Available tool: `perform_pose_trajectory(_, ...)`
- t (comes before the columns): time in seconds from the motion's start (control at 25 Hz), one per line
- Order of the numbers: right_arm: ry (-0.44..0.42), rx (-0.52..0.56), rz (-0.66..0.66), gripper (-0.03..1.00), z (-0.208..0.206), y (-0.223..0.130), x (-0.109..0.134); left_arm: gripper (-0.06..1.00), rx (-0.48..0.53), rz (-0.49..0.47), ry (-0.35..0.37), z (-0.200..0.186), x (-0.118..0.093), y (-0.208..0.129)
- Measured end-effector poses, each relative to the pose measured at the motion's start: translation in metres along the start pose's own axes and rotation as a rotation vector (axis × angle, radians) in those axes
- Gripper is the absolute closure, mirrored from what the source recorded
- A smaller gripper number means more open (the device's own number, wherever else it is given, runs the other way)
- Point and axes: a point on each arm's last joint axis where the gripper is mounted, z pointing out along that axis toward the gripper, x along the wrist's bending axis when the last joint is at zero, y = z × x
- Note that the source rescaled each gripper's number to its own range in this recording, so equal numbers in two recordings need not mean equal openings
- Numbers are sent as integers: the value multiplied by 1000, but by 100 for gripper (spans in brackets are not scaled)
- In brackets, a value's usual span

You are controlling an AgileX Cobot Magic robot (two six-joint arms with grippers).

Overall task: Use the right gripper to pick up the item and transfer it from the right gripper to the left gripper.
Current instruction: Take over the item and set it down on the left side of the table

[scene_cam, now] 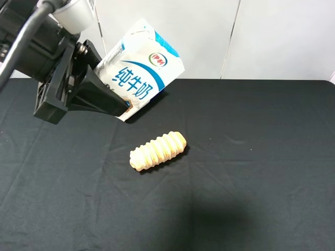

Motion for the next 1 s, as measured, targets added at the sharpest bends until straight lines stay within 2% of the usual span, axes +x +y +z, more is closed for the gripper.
perform_pose_trajectory(0.24, -14, -193, 80, -2, 5, -38, 3, 94, 0, 0, 0, 0, 0, 0)
perform_pose_trajectory(0.4, -18, -270, 81, -2, 9, -54, 5, 94, 0, 0, 0, 0, 0, 0)
perform_pose_trajectory(1.0, -30, -300, 87, -2, 8, -56, 4, 94, 0, -1, 0, 0, 0, 0)
